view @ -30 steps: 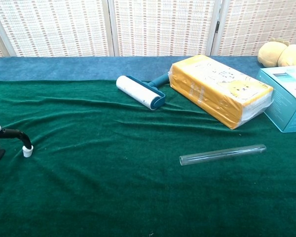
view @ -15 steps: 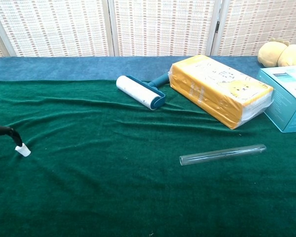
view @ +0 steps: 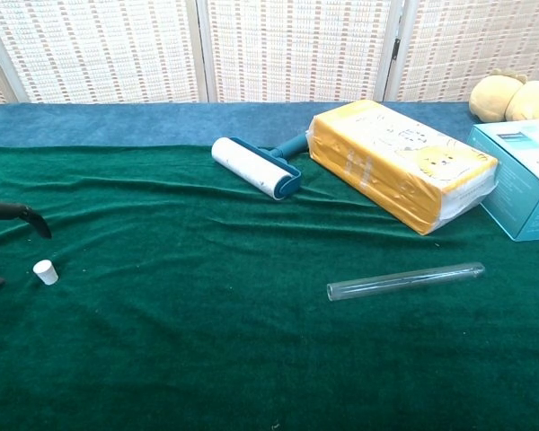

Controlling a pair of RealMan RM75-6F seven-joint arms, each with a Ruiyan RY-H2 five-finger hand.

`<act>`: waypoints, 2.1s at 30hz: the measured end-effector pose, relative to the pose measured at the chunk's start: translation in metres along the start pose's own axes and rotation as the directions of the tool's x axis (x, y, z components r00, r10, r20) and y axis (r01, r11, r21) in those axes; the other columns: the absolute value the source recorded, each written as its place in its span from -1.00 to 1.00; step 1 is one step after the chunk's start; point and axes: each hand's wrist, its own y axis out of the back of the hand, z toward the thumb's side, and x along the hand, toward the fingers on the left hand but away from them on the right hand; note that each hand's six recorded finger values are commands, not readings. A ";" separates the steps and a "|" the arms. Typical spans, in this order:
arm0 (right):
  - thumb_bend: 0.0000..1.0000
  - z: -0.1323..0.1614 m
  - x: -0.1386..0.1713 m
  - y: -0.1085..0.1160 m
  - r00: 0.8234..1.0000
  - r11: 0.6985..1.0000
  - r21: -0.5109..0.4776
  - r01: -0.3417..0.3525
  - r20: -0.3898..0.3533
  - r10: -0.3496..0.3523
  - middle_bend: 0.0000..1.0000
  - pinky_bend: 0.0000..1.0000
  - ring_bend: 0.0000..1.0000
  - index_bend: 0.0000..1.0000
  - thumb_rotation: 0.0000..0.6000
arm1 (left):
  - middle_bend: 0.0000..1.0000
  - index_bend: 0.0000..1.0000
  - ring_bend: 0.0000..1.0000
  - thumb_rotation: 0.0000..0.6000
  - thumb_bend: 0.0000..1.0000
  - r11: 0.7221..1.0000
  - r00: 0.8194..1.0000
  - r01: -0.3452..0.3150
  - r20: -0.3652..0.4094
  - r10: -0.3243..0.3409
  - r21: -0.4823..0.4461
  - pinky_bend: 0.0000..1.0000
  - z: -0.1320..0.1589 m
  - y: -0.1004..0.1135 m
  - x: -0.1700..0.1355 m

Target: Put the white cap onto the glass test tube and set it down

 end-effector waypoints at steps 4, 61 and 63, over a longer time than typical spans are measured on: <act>-0.08 -0.002 0.000 0.000 1.000 1.000 -0.001 -0.001 0.006 0.001 -0.75 -0.90 -0.72 -0.77 1.00 | 0.98 -0.23 0.61 1.00 -0.28 1.000 1.000 0.009 -0.004 -0.009 -0.024 0.46 -0.001 -0.006 0.008; -0.08 -0.004 -0.005 -0.008 1.000 1.000 -0.004 -0.022 0.014 0.022 -0.75 -0.90 -0.73 -0.77 1.00 | 0.98 -0.03 0.63 1.00 -0.15 0.998 1.000 0.018 -0.012 -0.019 -0.052 0.46 -0.005 -0.018 0.038; -0.08 -0.004 -0.006 -0.008 1.000 1.000 -0.004 -0.022 0.014 0.022 -0.75 -0.90 -0.73 -0.77 1.00 | 0.98 -0.03 0.63 1.00 -0.15 0.998 1.000 0.017 -0.012 -0.018 -0.054 0.46 -0.005 -0.018 0.038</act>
